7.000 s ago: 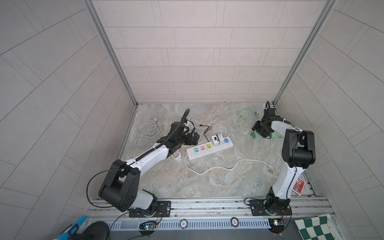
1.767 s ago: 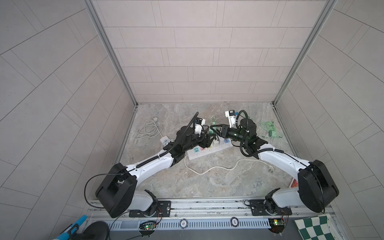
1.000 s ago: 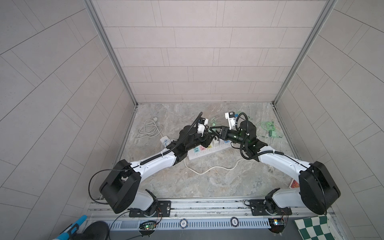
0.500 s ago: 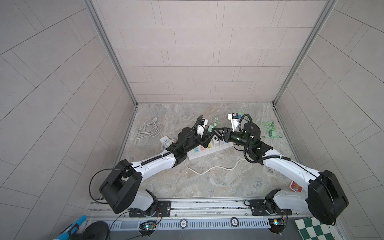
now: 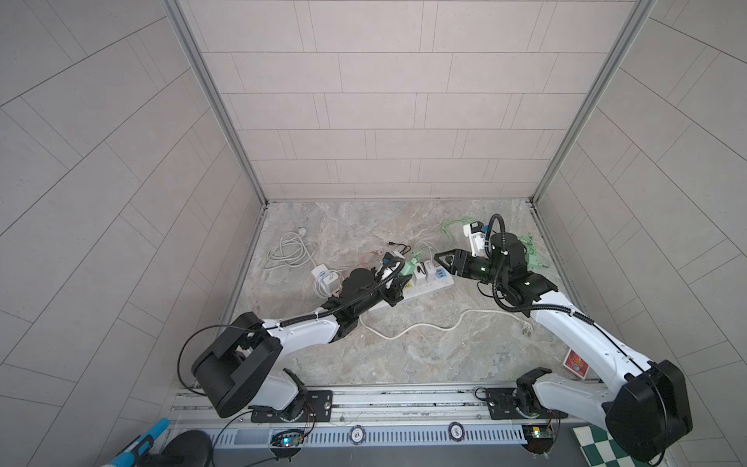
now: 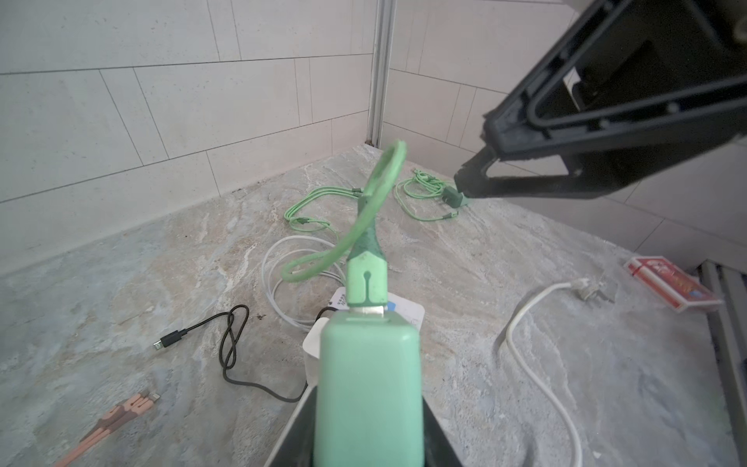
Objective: Insert the plug
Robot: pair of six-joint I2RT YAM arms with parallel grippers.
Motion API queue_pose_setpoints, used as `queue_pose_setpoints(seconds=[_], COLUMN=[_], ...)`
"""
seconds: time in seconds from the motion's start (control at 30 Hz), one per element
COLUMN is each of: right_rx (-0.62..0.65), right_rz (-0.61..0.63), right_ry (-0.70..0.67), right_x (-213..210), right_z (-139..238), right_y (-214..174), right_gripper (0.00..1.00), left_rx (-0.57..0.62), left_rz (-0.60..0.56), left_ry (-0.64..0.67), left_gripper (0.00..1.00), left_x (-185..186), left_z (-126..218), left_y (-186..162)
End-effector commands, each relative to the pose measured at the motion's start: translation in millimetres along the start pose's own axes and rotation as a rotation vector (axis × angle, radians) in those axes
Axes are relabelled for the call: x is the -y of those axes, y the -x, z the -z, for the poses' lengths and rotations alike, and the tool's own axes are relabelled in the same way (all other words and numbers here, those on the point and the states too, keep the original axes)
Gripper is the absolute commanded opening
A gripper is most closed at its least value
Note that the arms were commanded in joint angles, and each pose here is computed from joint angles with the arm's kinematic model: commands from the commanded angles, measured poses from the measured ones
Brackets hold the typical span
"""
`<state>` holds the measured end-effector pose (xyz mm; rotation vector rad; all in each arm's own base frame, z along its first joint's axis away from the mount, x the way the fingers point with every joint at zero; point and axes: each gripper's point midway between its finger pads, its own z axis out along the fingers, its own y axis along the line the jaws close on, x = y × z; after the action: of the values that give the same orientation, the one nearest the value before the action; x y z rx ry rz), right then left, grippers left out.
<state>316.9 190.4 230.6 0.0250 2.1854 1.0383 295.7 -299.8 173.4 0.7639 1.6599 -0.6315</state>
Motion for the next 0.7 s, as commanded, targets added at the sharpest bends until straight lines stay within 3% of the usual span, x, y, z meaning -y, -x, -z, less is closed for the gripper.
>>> queue_pose_setpoints(seconds=[0.0, 0.13, 0.33, 0.47, 0.67], right_rx=[-0.082, -0.17, -0.188, -0.185, -0.168], right_rz=[0.03, 0.132, 0.293, 0.39, 0.455], right_ry=[0.034, 0.125, 0.243, 0.239, 0.206], right_x=[-11, -27, -34, -30, -26], right_z=[8, 13, 15, 16, 19], right_y=[-13, -29, -48, -52, -50], right_gripper=[0.52, 0.48, 0.46, 0.44, 0.44], left_rx=[0.145, 0.133, -0.009, -0.082, -0.084], left_rz=[-0.156, -0.204, -0.184, -0.132, -0.071], left_ry=[-0.009, -0.069, -0.238, -0.358, -0.503], left_gripper=[0.3, 0.3, 0.27, 0.26, 0.23], left_x=[7, 18, 43, 59, 76], left_z=[10, 13, 7, 8, 19], left_y=[34, 26, 16, 15, 20])
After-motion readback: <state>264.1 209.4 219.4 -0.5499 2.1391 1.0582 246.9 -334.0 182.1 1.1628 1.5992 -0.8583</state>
